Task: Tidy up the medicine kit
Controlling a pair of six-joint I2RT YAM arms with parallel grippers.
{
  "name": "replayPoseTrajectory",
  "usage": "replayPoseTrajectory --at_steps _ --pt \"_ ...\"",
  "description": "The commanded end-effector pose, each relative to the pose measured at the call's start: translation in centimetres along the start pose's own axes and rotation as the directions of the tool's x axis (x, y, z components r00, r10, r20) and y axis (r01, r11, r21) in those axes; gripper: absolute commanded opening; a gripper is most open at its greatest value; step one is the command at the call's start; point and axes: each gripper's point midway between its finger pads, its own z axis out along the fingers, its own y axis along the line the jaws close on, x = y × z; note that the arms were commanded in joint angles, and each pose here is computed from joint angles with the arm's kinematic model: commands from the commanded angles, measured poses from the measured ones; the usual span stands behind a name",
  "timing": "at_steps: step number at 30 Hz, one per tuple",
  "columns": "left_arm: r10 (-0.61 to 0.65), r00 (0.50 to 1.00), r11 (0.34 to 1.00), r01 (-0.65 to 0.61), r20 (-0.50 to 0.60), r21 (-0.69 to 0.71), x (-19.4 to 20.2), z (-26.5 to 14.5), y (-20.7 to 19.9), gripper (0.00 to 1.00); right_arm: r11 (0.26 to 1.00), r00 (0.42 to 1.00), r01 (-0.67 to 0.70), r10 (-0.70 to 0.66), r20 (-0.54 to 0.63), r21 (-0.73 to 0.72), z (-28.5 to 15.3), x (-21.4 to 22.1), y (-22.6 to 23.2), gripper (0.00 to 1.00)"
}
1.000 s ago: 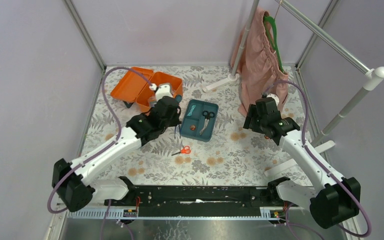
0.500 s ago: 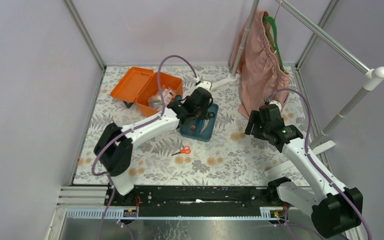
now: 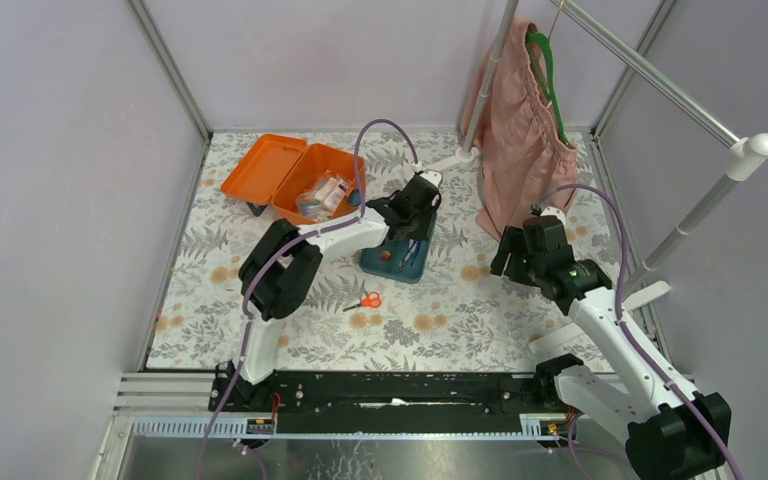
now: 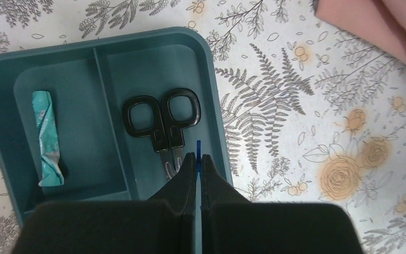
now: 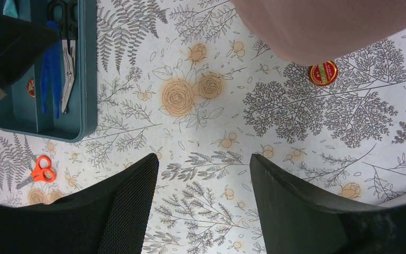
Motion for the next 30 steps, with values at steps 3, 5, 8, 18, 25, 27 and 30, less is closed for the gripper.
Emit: replayPoseTrajectory --at_steps 3,5,8,18,25,27,30 --pt "-0.006 0.999 1.0 0.005 0.043 0.03 -1.3 2.3 0.4 0.0 0.999 1.0 0.012 -0.012 -0.007 -0.034 -0.5 0.3 0.3 0.72" --pt "0.0 0.999 1.0 -0.001 0.037 0.023 -0.9 2.7 0.7 0.0 0.999 1.0 0.017 -0.017 -0.006 -0.042 -0.6 0.3 0.4 0.73" --pt "0.002 0.999 1.0 -0.003 0.046 0.029 -0.7 2.9 0.9 0.0 0.999 1.0 0.023 -0.023 -0.003 -0.047 -0.7 0.2 0.4 0.73" --pt "-0.011 0.996 0.999 0.007 0.091 0.04 -2.9 1.2 0.6 0.34 1.0 1.0 0.004 -0.004 0.003 -0.016 -0.5 0.2 0.0 0.73" --pt "-0.05 0.983 0.999 0.046 0.177 0.027 -5.6 -3.6 1.3 0.37 0.999 1.0 -0.025 0.024 -0.003 -0.032 -0.1 0.6 0.2 0.73" --pt "-0.078 0.977 0.997 0.078 0.198 0.007 -5.7 -5.7 2.4 0.38 0.999 0.999 -0.027 0.025 -0.033 -0.043 0.4 1.1 0.5 0.73" --pt "-0.142 0.963 0.987 0.155 0.228 -0.039 -4.4 -9.4 5.0 0.4 0.998 0.998 -0.036 0.034 -0.061 -0.042 0.9 1.5 0.7 0.74"
